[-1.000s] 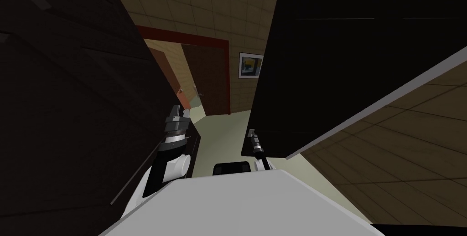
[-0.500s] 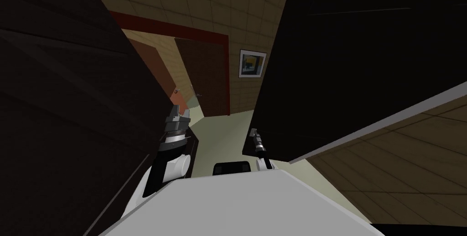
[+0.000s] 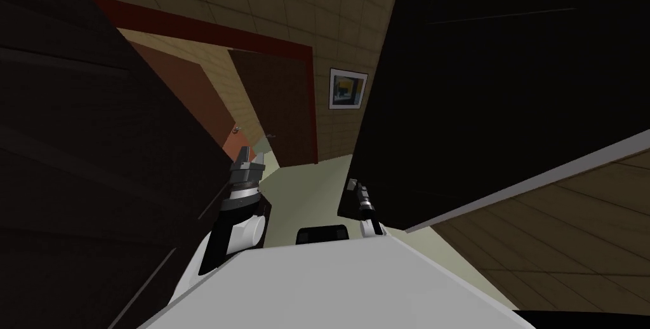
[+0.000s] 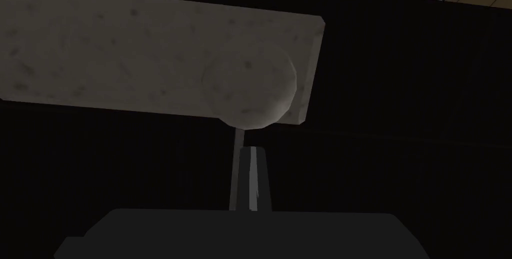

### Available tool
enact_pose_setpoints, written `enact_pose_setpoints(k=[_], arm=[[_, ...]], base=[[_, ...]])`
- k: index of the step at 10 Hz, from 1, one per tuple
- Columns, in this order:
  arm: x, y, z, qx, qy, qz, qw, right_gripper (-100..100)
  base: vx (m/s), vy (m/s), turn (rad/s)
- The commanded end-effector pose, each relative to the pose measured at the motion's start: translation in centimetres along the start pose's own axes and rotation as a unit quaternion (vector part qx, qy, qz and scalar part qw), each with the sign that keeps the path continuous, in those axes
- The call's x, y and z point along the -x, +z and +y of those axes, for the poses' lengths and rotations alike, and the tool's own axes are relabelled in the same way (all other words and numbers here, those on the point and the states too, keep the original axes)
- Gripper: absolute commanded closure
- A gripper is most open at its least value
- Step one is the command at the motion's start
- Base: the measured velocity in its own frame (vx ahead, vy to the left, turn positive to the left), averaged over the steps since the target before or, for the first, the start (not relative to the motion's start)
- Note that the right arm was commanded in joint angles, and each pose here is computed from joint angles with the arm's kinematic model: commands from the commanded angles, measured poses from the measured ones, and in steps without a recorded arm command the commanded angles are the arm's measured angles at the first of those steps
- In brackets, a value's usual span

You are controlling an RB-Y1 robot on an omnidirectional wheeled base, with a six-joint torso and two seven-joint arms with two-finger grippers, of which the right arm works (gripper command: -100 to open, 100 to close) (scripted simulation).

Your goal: Push the door open

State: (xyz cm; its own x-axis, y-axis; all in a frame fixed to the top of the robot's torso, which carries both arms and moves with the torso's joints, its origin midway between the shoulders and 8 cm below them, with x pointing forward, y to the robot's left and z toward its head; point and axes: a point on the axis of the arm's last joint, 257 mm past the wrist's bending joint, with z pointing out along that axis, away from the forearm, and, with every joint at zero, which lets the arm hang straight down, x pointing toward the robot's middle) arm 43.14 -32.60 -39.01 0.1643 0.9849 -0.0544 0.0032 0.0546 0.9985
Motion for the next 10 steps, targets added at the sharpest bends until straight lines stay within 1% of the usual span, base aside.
enact_pose_setpoints(k=[1, 7, 8, 10], arm=[[-0.05, -0.12, 0.00, -0.001, 0.005, -0.003, 1.0000, -100], [-0.73, -0.59, -0.08, -0.003, 0.026, -0.012, 0.9996, -100], [-0.63, -0.53, -0.08, -0.003, 0.023, -0.011, 0.9997, -100], [-0.25, -0.60, -0.09, -0.002, 0.021, -0.013, 0.9997, -100]], base=[[-0.026, 0.096, -0.055], [-0.199, 0.123, -0.047], [-0.088, 0.064, -0.017], [0.142, -0.023, 0.021]])
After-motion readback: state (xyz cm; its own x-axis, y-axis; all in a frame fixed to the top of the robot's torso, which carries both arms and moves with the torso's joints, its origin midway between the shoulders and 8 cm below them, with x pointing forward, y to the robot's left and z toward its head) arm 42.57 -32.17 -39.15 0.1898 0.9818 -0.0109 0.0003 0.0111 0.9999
